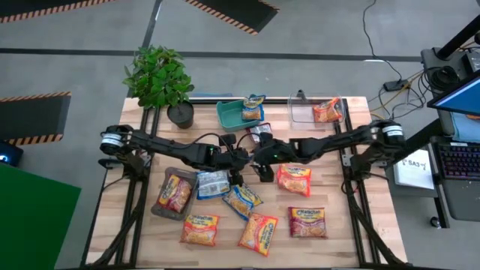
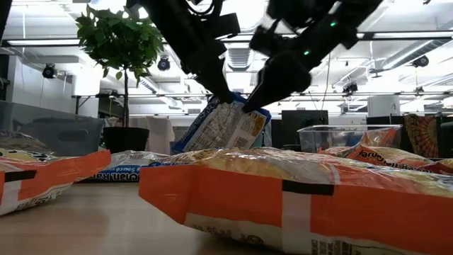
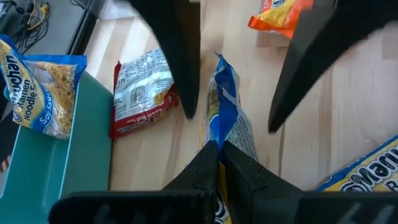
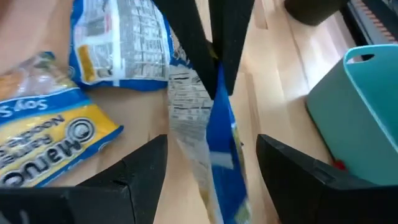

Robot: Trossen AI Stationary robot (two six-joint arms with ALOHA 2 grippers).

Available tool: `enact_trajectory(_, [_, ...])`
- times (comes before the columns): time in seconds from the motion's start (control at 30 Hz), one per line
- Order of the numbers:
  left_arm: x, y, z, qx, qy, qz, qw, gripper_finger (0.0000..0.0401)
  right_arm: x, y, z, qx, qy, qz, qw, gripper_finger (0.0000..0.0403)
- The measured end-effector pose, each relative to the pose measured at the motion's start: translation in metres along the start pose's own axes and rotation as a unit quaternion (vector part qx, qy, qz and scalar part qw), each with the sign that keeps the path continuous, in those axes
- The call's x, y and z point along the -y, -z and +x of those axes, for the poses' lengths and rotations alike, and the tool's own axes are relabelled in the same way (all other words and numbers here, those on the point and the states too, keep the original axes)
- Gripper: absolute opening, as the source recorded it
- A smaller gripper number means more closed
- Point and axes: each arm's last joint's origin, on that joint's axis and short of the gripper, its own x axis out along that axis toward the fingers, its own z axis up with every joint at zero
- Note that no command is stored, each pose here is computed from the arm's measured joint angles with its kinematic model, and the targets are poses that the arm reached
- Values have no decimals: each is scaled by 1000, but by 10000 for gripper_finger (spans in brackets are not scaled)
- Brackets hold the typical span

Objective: Sort Maruchan noodles
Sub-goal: Put the top blue noodle pack into the green bin

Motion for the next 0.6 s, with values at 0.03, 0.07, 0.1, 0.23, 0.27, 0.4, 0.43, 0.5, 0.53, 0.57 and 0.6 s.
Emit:
enact_trajectory(0.03, [0,0,0,0,0,0,1000,0,1,-1,5,-6,-5,-3,1000,232])
enact_trajectory(0.07, [0,0,0,0,0,0,1000,0,2,-2,9,-11,-5,-4,1000,228])
enact_trajectory(0.1, [0,0,0,0,0,0,1000,0,2,-3,13,-14,-6,-3,1000,223])
enact_trajectory(0.23, [1,0,0,-1,0,1,1000,0,3,-9,23,-32,-10,-7,999,181])
enact_trajectory(0.27, [1,0,0,0,0,1,1000,0,3,-10,24,-40,-12,-7,999,164])
enact_trajectory(0.4, [2,0,-3,1,2,13,1000,0,4,-15,27,-49,-34,-4,998,84])
enact_trajectory(0.43, [1,-1,-6,5,3,16,1000,0,4,-17,26,-48,-39,-2,998,62])
enact_trajectory(0.5, [1,-2,-12,11,5,20,1000,0,4,-21,25,-47,-45,0,998,25])
enact_trajectory(0.53, [0,-3,-15,16,6,20,1000,0,4,-22,25,-46,-51,3,998,19])
enact_trajectory(0.57, [-1,-4,-20,22,7,19,1000,0,4,-23,24,-44,-55,7,998,18])
enact_trajectory(0.6, [-2,-5,-24,26,8,18,999,1,4,-25,24,-41,-59,10,997,16])
